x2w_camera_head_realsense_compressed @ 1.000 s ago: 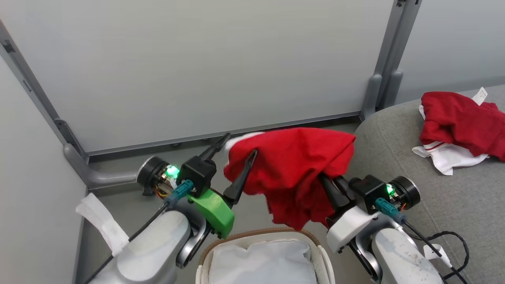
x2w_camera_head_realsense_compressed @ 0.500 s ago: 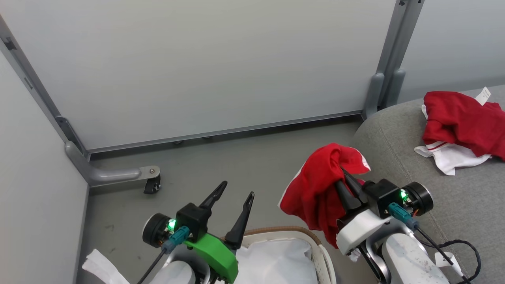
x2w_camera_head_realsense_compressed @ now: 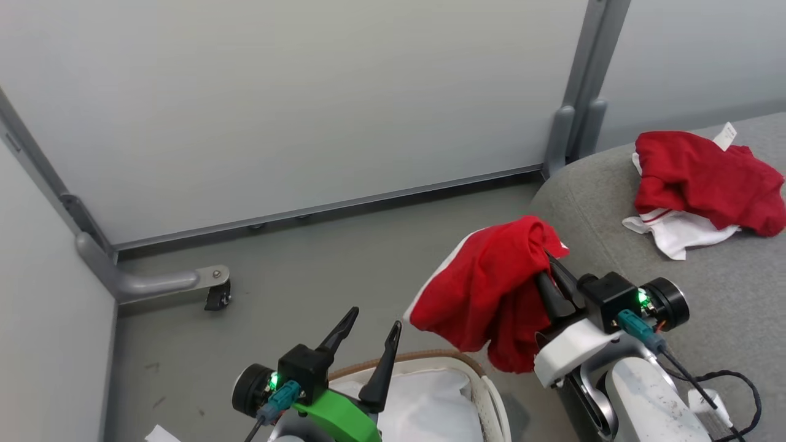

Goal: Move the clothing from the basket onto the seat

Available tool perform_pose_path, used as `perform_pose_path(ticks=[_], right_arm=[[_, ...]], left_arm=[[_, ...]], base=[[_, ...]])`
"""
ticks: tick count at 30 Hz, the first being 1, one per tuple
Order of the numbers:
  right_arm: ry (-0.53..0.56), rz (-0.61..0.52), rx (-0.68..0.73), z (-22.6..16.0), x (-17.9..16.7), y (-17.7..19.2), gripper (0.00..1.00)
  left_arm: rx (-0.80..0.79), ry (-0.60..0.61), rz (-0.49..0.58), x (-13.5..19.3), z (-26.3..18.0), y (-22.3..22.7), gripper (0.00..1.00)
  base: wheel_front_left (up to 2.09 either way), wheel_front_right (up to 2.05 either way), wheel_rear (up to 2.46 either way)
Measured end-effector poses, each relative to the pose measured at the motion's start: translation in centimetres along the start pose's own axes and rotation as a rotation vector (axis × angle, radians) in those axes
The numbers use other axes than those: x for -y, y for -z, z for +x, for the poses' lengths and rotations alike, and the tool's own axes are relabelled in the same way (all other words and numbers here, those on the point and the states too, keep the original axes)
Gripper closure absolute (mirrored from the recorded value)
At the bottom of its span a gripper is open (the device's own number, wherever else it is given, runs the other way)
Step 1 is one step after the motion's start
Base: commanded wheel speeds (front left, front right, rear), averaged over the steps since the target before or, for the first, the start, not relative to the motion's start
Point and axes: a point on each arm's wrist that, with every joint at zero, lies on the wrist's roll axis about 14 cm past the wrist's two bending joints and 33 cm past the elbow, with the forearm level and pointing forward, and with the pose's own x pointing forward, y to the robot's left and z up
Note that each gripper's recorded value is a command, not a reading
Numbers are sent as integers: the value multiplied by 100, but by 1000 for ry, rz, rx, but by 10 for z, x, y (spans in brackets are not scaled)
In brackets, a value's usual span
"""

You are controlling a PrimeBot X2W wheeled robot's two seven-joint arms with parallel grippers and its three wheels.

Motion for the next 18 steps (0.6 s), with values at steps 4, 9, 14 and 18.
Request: perform_pose_path(ticks=[4,9,14,18], right_arm=[[76,-21,-1,-14,25,-2,100],[195,-45,-36,-43,59,5,100],[299,-60,-62,-72,87,8,100],[370,-68,-82,-94,103,11,100]], left_arm=[[-15,56,-3,17,7,6,0],[-35,150,5,43,19,12,0],[-56,243,8,69,29,19,0],[-79,313,9,88,36,27,0]], base=[[0,0,0],[0,0,0],[0,0,0],[0,0,0]])
